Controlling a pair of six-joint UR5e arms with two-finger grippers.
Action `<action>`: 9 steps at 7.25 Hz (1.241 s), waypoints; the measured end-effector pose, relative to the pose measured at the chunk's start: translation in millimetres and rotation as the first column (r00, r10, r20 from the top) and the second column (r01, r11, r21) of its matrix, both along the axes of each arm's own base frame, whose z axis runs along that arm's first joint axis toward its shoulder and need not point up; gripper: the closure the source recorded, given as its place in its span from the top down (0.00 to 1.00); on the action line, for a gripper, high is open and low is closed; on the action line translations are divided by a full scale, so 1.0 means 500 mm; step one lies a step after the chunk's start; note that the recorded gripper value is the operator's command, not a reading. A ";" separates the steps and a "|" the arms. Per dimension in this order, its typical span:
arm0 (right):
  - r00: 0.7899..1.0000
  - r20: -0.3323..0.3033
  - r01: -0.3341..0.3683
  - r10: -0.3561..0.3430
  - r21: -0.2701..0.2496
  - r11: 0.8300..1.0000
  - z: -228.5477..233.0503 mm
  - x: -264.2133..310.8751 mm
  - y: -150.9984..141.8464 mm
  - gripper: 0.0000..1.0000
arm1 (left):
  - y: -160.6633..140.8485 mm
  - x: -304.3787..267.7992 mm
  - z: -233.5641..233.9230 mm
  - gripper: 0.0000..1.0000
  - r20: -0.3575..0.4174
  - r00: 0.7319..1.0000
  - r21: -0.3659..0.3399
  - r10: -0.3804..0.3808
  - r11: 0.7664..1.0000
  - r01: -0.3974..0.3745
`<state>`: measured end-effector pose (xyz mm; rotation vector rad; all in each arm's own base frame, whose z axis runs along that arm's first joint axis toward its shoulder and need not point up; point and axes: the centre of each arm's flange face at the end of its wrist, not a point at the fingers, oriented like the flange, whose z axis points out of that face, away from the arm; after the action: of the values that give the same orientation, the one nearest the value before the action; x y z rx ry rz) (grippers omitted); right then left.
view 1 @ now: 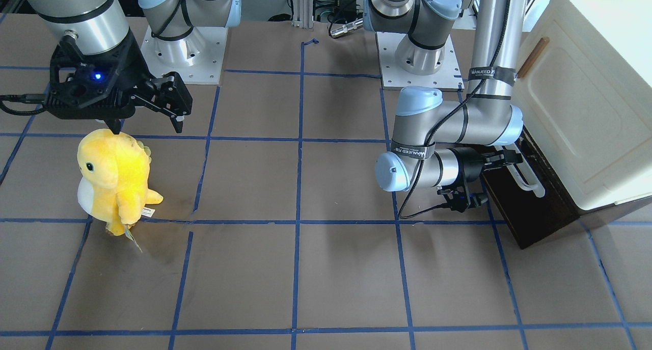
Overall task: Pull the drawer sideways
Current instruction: 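Close the left gripper around the white bar handle, then hold the handle firmly with the left gripper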
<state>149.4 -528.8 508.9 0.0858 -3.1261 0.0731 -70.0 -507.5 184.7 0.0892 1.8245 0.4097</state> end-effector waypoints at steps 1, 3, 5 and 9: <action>1.000 0.000 0.000 0.000 0.000 1.000 0.000 0.000 0.000 1.00 | 0.000 0.000 0.000 0.45 0.000 1.000 0.000 0.000 1.000 0.000; 1.000 0.000 0.000 0.000 0.000 1.000 0.000 0.000 0.000 1.00 | -0.001 0.000 0.001 0.44 -0.001 1.000 0.003 -0.001 1.000 0.001; 1.000 0.000 0.000 0.000 0.000 1.000 0.000 0.000 0.000 1.00 | -0.001 0.000 0.002 0.43 -0.001 1.000 0.006 -0.003 1.000 0.003; 1.000 0.000 0.000 0.000 0.000 1.000 0.000 0.000 0.000 1.00 | -0.001 0.001 0.008 0.42 0.003 1.000 0.006 -0.011 1.000 0.011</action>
<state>149.4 -528.8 508.9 0.0860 -3.1261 0.0730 -69.7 -508.2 188.5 0.1025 1.8191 0.4078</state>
